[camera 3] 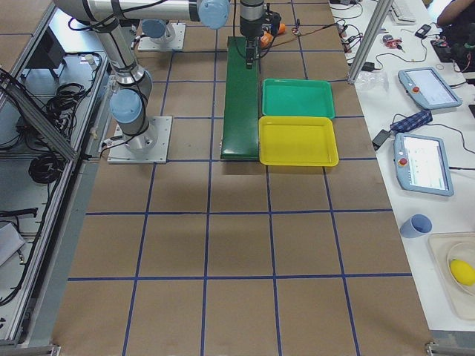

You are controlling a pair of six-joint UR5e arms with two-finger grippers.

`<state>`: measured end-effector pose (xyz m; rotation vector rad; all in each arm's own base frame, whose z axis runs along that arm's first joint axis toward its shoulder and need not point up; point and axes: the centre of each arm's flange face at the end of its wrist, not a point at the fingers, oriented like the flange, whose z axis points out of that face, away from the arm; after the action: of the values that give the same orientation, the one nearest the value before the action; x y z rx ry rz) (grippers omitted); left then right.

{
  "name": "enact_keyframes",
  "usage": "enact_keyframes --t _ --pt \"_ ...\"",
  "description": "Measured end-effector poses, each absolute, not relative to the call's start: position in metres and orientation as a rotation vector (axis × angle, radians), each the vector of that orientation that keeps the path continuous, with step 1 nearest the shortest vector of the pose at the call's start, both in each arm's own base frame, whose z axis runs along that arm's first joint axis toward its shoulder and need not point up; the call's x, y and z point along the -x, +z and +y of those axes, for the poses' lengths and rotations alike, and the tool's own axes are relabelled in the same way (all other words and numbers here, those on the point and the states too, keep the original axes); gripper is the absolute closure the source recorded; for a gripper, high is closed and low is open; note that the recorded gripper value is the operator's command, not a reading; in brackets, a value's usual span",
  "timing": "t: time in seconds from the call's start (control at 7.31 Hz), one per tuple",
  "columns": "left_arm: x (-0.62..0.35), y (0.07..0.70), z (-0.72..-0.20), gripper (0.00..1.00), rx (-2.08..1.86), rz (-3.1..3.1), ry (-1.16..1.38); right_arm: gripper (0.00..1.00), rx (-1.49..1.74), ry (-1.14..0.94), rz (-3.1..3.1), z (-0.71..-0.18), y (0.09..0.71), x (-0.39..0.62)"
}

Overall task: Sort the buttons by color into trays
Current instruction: 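Move the left gripper down toward the orange cylinders by the button pile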

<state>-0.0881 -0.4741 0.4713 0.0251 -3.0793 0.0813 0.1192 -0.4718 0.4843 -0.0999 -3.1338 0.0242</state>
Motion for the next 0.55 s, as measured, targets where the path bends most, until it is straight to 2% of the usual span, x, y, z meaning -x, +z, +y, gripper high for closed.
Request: enact_keyframes --t 0.55 --pt "0.045 0.441 -0.524 0.0 -0.234 -3.08 0.191 0.0 0.1 0.023 -3.134 -0.472 0.484 -0.119"
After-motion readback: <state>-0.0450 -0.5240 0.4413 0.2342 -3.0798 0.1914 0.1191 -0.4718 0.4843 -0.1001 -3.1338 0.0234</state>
